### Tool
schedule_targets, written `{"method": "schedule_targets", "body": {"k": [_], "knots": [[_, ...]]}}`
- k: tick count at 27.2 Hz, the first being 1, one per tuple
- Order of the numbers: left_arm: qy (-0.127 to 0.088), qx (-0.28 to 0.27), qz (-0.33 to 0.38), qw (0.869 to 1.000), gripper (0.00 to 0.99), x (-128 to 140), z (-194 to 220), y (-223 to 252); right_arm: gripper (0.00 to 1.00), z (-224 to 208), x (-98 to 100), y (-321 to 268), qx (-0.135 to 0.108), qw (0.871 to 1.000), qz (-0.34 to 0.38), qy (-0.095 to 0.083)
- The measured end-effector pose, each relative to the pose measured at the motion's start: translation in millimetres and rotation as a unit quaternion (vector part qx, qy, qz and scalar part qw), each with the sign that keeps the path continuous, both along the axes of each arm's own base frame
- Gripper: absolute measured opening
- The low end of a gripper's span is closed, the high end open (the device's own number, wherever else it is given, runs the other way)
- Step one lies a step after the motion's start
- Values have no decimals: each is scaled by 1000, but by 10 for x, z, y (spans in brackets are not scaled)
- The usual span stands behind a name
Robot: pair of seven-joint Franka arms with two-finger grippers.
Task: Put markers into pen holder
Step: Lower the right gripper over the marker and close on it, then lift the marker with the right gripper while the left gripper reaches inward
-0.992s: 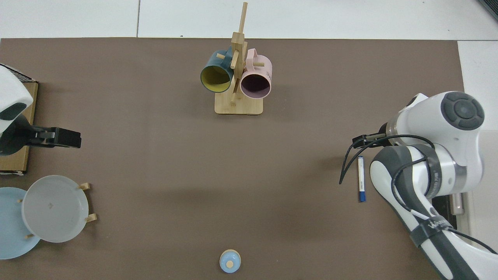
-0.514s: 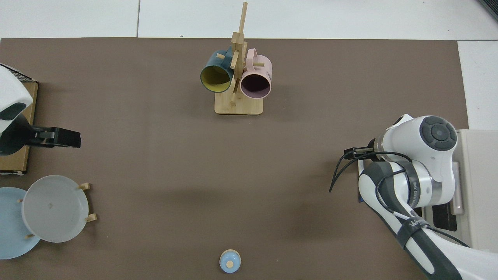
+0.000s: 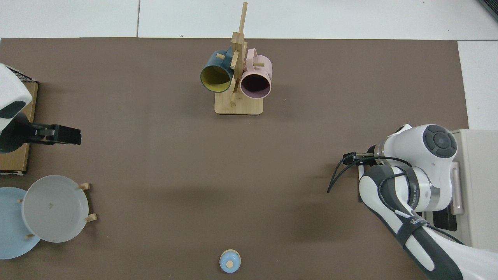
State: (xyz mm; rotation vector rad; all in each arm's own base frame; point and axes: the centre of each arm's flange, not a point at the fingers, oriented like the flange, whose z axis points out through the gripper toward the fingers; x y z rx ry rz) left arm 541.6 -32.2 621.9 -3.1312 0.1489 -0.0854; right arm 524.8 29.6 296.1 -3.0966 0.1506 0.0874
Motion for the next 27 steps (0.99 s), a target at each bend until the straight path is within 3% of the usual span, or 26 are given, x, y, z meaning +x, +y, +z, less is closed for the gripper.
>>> {"method": "schedule_targets", "body": {"k": [4,5,7,11,15,16,18,27], "knots": [[-5,0,-1,1000,991,9,9,-16,793,-38,-11,-77,-1,1000,-7,3],[-6,0,-2,1000,991,10,11,-24,678,-46,-12,-92,-1,1000,-9,4],[-6,0,-6,1000,991,8,12,-61,573,-61,-8,-110,-1,1000,-11,1],[-6,0,-12,1000,991,1,13,-134,546,-92,-9,-105,-2,1000,-10,0],[-5,0,-20,1000,991,-11,14,-221,344,-93,-4,-103,-2,1000,-10,-1],[-4,0,-24,1000,991,-19,15,-255,238,-92,-4,-101,-2,1000,-10,-1],[0,0,-31,1000,991,-43,16,-334,167,-90,-2,-97,-2,1000,-10,-1],[16,2,-67,998,991,-155,-94,-651,167,-41,43,-68,-1,1000,-12,-7]]}}
